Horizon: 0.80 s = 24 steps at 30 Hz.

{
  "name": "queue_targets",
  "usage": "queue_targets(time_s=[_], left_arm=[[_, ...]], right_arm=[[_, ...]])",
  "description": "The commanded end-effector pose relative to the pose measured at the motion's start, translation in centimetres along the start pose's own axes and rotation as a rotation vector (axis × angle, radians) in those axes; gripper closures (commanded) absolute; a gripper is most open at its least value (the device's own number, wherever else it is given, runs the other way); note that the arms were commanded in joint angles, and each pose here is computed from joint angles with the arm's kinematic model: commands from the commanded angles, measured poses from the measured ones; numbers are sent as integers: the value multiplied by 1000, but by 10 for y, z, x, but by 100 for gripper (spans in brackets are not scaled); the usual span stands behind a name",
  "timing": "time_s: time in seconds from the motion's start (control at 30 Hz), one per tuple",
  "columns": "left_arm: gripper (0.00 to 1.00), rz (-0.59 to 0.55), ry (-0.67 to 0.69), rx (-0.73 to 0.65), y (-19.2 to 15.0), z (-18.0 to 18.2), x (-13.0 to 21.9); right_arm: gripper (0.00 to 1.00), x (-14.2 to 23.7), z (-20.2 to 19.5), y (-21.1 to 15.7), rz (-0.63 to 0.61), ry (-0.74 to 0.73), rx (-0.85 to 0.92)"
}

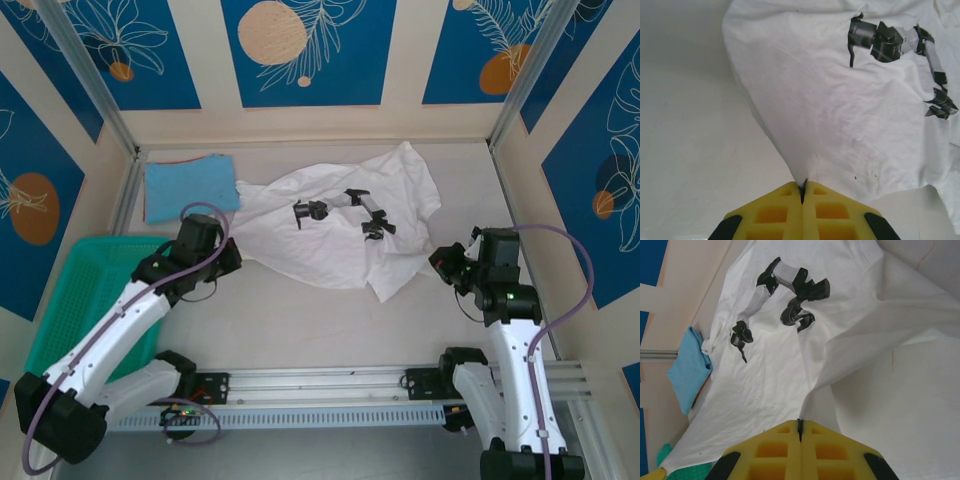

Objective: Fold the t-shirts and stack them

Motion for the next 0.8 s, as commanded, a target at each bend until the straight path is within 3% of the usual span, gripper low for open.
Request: queue_targets(time_s=[0.0, 0.23, 0.33, 0.4, 0.5, 0.6, 0.7, 0.77], left_arm=[[100, 49, 53, 36, 8, 2, -14], [100, 183, 107, 130, 38, -11, -81], [100, 186, 57, 167, 88, -36, -100], [100, 134, -4, 143, 139, -68, -94], [100, -12, -127, 65, 214, -121, -48], [100, -229, -327, -52, 259, -170, 41], [100, -410, -427, -162, 260, -185, 126], [100, -436, -432, -187, 247, -177, 152]], right_arm=[[100, -7, 12, 9, 16, 29, -7], [100, -61, 14, 46, 25, -48, -36], [100, -79, 48, 81, 28, -39, -19], [100, -77, 92, 112, -17, -19, 34], [100, -48, 166, 149, -103, 32, 147], [100, 18, 227, 164, -268, 110, 278], [100, 84, 251, 154, -417, 209, 373], [100, 113, 245, 139, -449, 266, 391]])
Point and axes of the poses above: each hand's point on the last joint's axis, 136 mm out from that joint toward the fingers, its own x axis back along the fingers, its own z axis along the line the jaws close on, y = z × x, the point moved 6 cm from there along x, back along the fingers, and after that the axes turned 1 degree about -x, right-handed, at the moved point
